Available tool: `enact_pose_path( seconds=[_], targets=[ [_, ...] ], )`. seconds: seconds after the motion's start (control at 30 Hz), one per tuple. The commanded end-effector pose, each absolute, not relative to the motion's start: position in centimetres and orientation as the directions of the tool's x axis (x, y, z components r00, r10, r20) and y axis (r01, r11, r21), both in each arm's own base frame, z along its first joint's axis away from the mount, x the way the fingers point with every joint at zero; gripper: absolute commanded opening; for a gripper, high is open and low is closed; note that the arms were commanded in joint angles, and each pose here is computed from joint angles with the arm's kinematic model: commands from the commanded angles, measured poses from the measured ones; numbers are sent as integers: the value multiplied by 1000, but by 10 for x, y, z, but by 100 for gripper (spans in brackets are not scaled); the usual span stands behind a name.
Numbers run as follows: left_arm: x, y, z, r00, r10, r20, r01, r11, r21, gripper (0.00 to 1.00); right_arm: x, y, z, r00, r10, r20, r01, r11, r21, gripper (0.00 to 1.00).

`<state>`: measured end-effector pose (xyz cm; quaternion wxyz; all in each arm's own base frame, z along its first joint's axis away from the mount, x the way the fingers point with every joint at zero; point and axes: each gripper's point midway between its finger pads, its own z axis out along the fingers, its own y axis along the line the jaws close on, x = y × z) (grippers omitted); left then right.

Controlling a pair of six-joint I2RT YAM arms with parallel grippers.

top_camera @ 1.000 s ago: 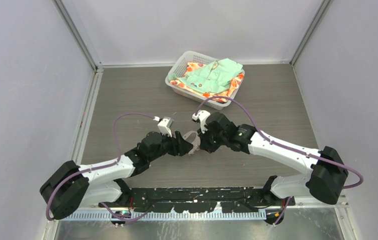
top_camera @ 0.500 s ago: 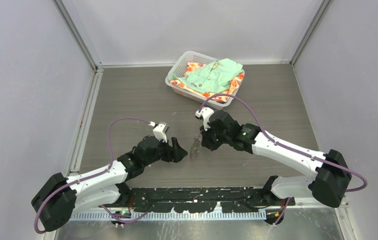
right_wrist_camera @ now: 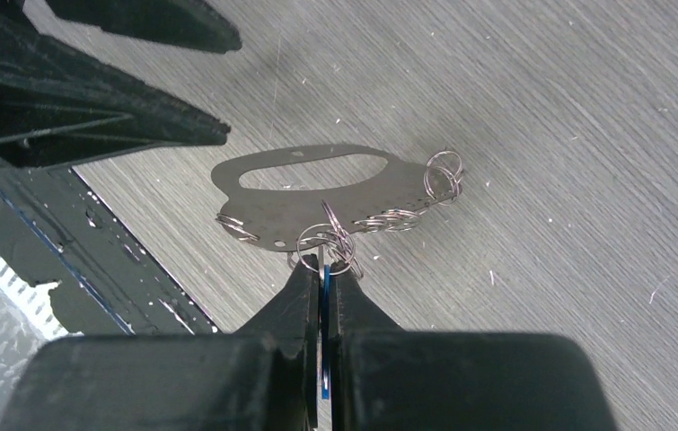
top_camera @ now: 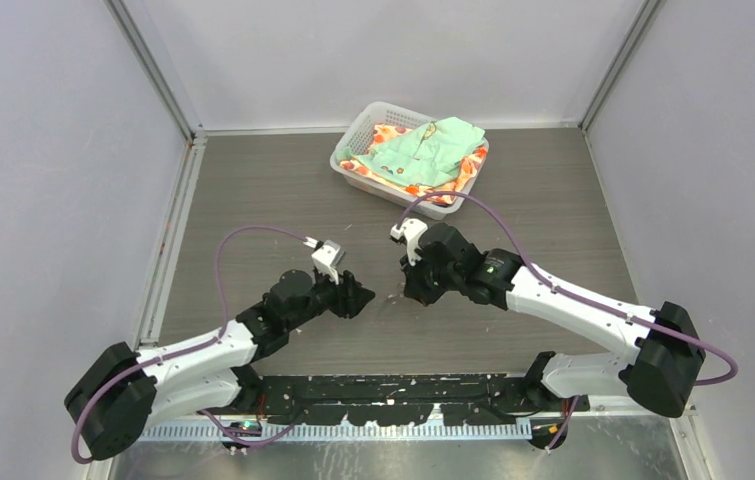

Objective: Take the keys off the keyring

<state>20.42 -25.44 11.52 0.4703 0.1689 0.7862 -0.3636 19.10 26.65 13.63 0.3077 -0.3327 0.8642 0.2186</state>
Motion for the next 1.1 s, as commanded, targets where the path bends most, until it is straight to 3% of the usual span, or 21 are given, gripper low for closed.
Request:
enact_pose_path(
  seconds=[0.0,0.17,0.47,1.07],
  targets=[
    [223,-262,154,-288,-102,-952,700,656,-283,46,187,274,158,-530,-449,-720,-752,641,153,1],
    [229,-269,170,-193,-99,-976,743,635,-212,45,181,275,158,-426,-518,-742,-800,598,43,1],
    [190,-297,162,-179,-112,-977,896,393,-209,39,187,274,175,-257,-503,-825,-825,559,-83,1],
    [172,-303,165,7,-99,-995,936,350,-28,33,175,286,175,-178,-526,-832,-869,481,-118,1]
  ],
)
